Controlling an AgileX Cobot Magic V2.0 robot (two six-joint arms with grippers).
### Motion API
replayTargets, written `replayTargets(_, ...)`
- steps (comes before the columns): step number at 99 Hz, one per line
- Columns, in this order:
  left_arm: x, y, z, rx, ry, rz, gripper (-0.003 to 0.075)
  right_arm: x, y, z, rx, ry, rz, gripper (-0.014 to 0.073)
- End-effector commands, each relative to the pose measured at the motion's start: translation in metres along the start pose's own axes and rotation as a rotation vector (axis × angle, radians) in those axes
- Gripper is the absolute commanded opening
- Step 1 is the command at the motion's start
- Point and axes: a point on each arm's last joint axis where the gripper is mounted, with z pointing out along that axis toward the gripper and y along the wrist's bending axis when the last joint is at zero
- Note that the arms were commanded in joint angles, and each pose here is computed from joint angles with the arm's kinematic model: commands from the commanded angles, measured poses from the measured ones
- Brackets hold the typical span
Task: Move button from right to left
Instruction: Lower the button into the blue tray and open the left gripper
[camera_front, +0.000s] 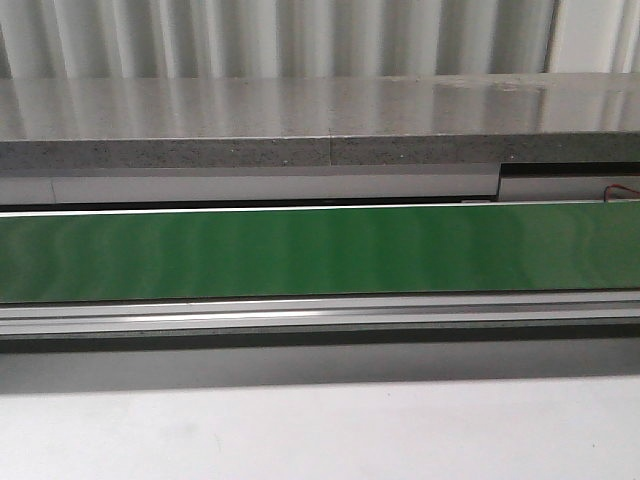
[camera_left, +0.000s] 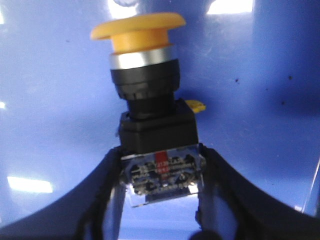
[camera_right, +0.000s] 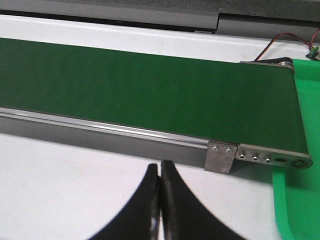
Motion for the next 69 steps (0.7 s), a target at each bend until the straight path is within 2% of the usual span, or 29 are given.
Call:
replayTargets(1,-0.002,0.004,-0.018,-0.029,-0.050,-0.008,0.0052,-0.014,0.001,-0.003,0.001,-0.094,-0.015,-0.0067)
replayTargets(12,-0.003,0.005,-0.020,-0.032,-0.055,-0.008,0.0165,-0.014,0.001,-0.003,0.001,-0.094,-0.015,-0.0067)
replayTargets(24,-0.005,0.008,-0.026,-0.041,-0.062,-0.010,0.0375,-0.014,0.001,-0.003,0.001,-0.094,-0.015,-0.0067)
replayTargets(31,-0.007,0.010,-0.030,-0.047,-0.067,-0.011,0.0445,-0.014,0.001,-0.003,0.001,-0.094,-0.015,-0.0067)
replayTargets(51,-0.013,0.016,-0.051,-0.064,-0.089,-0.027,0.0434,-0.014,0.001,-0.003,0.001,-0.094,-0.015,-0.0067)
replayTargets(69,-0.011,0.018,-0.078,-0.107,-0.209,-0.099,0.0359,-0.014,0.001,-0.003,0.001,-0.094,-0.015,-0.0067)
